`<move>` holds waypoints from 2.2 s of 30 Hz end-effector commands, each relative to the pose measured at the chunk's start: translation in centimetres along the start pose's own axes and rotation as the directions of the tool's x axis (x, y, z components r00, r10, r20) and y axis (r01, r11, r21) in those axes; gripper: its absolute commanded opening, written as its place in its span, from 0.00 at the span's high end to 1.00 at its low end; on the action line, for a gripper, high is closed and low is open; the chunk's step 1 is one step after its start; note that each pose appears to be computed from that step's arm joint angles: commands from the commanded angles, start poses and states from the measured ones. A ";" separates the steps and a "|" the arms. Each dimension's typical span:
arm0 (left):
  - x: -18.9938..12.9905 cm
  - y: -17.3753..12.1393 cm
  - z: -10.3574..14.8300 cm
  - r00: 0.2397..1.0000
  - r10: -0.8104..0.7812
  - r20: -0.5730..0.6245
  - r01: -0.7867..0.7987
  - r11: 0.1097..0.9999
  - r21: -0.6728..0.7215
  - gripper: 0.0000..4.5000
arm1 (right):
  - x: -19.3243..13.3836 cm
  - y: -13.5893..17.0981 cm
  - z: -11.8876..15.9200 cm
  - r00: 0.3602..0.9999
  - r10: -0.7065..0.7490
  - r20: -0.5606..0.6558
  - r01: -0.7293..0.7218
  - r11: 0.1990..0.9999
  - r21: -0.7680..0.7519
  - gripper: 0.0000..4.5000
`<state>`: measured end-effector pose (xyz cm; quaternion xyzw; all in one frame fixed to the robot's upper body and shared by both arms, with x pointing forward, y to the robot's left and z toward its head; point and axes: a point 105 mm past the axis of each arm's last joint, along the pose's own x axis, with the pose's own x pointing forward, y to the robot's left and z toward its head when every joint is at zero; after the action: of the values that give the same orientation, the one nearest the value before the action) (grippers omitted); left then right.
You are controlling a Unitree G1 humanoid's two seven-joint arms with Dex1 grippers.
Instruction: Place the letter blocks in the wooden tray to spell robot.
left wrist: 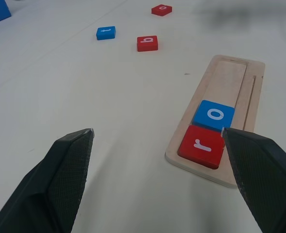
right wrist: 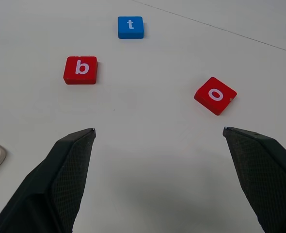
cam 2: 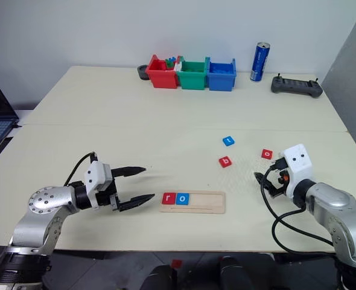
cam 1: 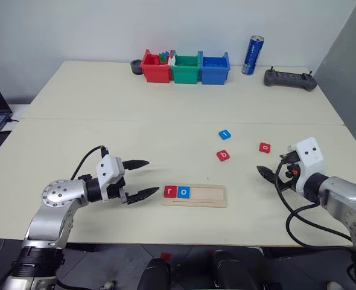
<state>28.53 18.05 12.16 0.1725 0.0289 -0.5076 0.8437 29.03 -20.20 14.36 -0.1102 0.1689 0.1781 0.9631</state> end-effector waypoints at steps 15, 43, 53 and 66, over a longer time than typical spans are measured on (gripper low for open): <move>0.3 0.0 1.5 1.000 -0.009 0.025 0.008 0.999 0.053 0.01 | 0.1 -0.4 2.1 0.995 -0.025 0.094 0.030 0.998 -0.050 0.00; -1.1 0.9 1.1 1.000 -0.018 -0.017 0.018 1.000 -0.015 0.01 | 5.0 4.7 3.5 0.972 0.209 0.106 -0.198 0.974 -0.110 0.00; -2.2 0.3 -0.6 0.989 -0.125 -0.074 0.124 0.992 -0.014 0.01 | 10.1 7.3 2.2 0.986 0.148 0.081 -0.144 0.988 -0.050 0.00; -1.7 -0.5 -0.8 0.982 -0.173 -0.073 0.174 0.985 0.012 0.00 | 12.2 7.1 1.1 0.997 0.062 0.044 -0.064 0.998 0.028 0.29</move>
<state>27.47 20.02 11.07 0.1795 0.0824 -0.5635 0.8021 37.04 -9.08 9.45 -0.0891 0.1568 0.2210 0.9584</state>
